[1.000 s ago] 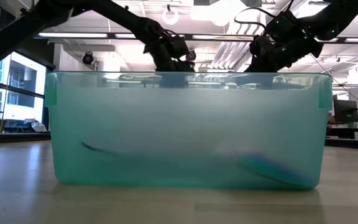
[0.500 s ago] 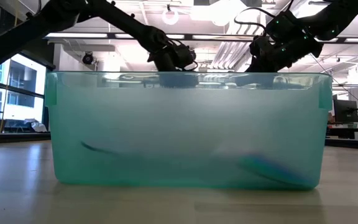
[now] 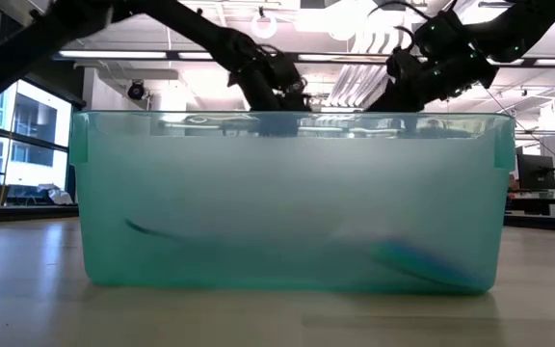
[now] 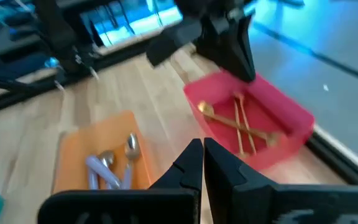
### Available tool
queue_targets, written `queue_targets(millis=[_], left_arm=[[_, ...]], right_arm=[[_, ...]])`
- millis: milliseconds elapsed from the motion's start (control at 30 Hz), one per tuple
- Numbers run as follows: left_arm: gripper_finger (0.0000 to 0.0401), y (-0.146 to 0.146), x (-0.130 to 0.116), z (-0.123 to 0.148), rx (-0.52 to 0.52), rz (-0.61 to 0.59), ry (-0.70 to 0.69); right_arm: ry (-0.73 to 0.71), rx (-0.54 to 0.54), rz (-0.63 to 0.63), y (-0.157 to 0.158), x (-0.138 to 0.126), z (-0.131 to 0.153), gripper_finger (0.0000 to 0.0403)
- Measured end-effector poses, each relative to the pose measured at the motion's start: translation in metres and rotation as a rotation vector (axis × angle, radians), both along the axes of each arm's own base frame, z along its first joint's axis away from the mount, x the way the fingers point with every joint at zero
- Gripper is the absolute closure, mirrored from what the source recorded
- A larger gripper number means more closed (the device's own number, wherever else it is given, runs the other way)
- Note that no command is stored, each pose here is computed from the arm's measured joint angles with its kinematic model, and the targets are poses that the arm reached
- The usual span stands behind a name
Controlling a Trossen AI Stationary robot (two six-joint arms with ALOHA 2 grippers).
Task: Sort silverware by color (type)
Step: Return to Home Position
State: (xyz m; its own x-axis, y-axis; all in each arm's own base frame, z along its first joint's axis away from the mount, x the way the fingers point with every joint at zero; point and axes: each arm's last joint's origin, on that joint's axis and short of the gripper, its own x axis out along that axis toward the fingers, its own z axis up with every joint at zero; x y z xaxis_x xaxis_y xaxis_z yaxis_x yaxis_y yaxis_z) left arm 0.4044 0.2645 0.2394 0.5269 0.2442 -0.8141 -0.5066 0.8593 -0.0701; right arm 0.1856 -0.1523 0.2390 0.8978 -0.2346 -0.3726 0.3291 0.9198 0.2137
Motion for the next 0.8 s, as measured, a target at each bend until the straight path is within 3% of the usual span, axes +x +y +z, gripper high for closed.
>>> queue_targets(millis=[167, 300, 433, 600, 800], left_arm=[[0.04, -0.036, 0.002, 0.006, 0.069, -0.072, -0.169], [0.0401, -0.069, -0.012, 0.007, 0.093, -0.114, -0.335], [0.0401, -0.1, -0.035, -0.006, 0.121, -0.125, -0.467], [0.0401, -0.134, -0.075, -0.029, 0.07, -0.097, -0.592], [0.0401, -0.161, -0.127, -0.04, 0.103, -0.113, -0.675]], right_arm=[[-0.055, -0.025, 0.032, -0.001, 0.002, 0.005, 0.0403], [-0.065, -0.031, 0.082, 0.001, 0.002, 0.006, 0.0403], [-0.08, -0.049, 0.163, 0.005, 0.005, 0.007, 0.0403], [-0.085, -0.081, 0.248, 0.015, 0.012, 0.007, 0.0403], [-0.209, -0.012, 0.245, 0.037, 0.011, -0.024, 0.0403]])
